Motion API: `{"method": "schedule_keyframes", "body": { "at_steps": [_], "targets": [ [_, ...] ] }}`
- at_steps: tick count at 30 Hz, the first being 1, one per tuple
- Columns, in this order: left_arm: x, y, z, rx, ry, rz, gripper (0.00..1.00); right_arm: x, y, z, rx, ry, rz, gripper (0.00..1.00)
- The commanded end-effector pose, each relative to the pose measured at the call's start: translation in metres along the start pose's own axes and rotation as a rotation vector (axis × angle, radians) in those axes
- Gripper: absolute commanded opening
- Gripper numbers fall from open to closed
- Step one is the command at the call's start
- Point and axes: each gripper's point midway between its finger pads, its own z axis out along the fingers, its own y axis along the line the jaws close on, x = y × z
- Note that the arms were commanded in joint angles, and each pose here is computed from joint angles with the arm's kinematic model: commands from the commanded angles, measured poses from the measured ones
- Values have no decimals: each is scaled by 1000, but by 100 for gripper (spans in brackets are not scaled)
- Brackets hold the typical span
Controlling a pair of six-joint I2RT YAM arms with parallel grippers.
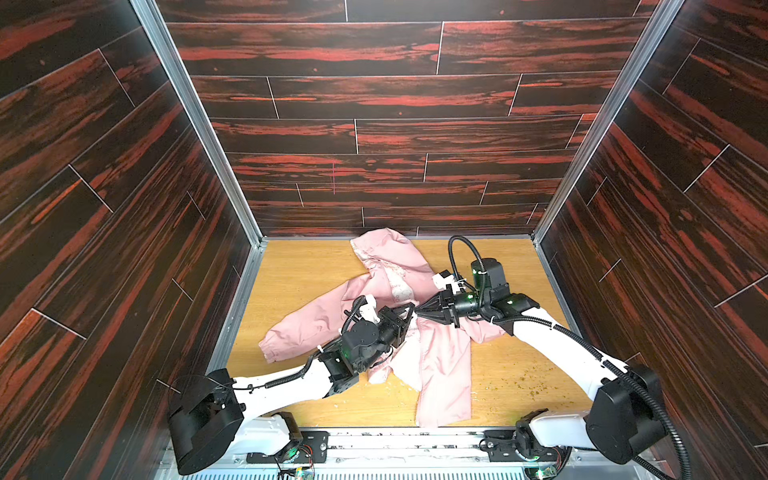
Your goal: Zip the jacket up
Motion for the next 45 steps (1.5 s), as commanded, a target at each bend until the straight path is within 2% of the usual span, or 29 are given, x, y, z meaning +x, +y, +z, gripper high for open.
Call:
{"method": "schedule_keyframes", "body": {
  "at_steps": [1, 5, 8, 16, 17, 18, 22, 25, 30, 34, 40, 45],
  "targets": [
    [5, -24, 4, 72, 19, -30, 0, 30, 14, 0, -25, 90, -54, 14],
    [4, -21, 4, 66, 14, -30, 0, 30, 10, -1, -7, 89, -58, 17],
    [3, -19, 3, 67, 11, -32, 0, 26, 9, -4, 22, 64, -65, 31],
    [0, -7, 3, 63, 10, -30, 0, 19, 2, -25, 144, -62, -119, 78],
    [-1, -6, 3, 62, 12, -27, 0, 18, 1, -31, 169, -96, -133, 91],
    [0, -5, 3, 58, 19, -21, 0, 16, -1, -36, 194, -129, -140, 99],
    [0, -3, 2, 52, 28, 5, 0, 10, -16, -55, 280, -215, -108, 98],
    [-4, 2, -2, 34, 21, 26, 0, 10, -42, -63, 388, -233, -50, 91],
    [-8, 10, -6, -17, 29, 82, 0, 36, -83, -55, 428, -114, 67, 68],
    [-12, 17, -8, -33, 21, 111, 0, 65, -111, -54, 435, -43, 145, 60],
    [-26, 32, -14, -41, -45, 99, 0, 112, -152, -48, 532, 80, 206, 60],
    [-38, 45, -21, -47, -76, 64, 0, 133, -172, -18, 695, 197, 144, 61]
  ]
}}
